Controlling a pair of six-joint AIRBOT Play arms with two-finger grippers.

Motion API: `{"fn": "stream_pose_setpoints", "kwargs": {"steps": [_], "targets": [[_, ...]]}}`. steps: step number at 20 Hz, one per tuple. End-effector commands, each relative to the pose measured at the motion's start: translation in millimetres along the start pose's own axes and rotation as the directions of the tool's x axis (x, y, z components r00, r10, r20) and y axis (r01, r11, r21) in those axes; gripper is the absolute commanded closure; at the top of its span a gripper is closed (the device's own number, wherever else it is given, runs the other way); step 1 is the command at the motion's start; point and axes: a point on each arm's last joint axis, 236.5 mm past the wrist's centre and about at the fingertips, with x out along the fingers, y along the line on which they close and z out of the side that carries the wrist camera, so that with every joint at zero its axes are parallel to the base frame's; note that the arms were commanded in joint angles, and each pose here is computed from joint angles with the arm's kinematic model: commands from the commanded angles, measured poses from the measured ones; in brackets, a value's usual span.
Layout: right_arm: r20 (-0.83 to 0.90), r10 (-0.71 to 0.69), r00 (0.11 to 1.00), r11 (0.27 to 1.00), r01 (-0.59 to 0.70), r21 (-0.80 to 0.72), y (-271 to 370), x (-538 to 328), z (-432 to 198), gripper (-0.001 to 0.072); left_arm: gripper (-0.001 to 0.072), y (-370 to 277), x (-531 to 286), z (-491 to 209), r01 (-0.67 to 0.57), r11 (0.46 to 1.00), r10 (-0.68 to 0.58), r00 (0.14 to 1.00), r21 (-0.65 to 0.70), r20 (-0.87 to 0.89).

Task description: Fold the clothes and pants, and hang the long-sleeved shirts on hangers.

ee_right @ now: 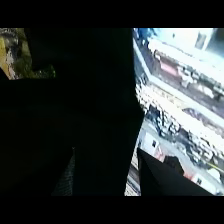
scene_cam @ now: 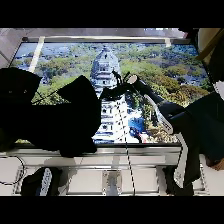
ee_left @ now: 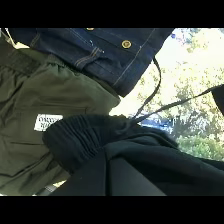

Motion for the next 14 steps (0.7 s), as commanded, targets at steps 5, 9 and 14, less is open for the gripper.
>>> {"fn": "stream_pose_setpoints", "kwargs": {"steps": [5, 9, 14], "targets": [[-0.043, 0.047, 0.998, 0.996, -0.043, 0.081, 4, 36, 1, 0.0305, 0.0698, 0, -2, 3, 0.0, 1.0, 0.0, 1.0, -0.001, 0.009], [-0.028, 0.059, 0.998, 0.993, -0.056, 0.1, 15, 53, 5, 0.0333, 0.0698, 0, -2, 3, 0.003, 1.0, -0.003, 1.0, -0.002, 0.008], [-0.035, 0.066, 0.997, 0.996, -0.064, 0.059, 21, 46, 5, 0.0683, 0.0698, 0, -2, 4, 0.003, 1.0, -0.003, 1.0, 0.001, 0.01]]}}
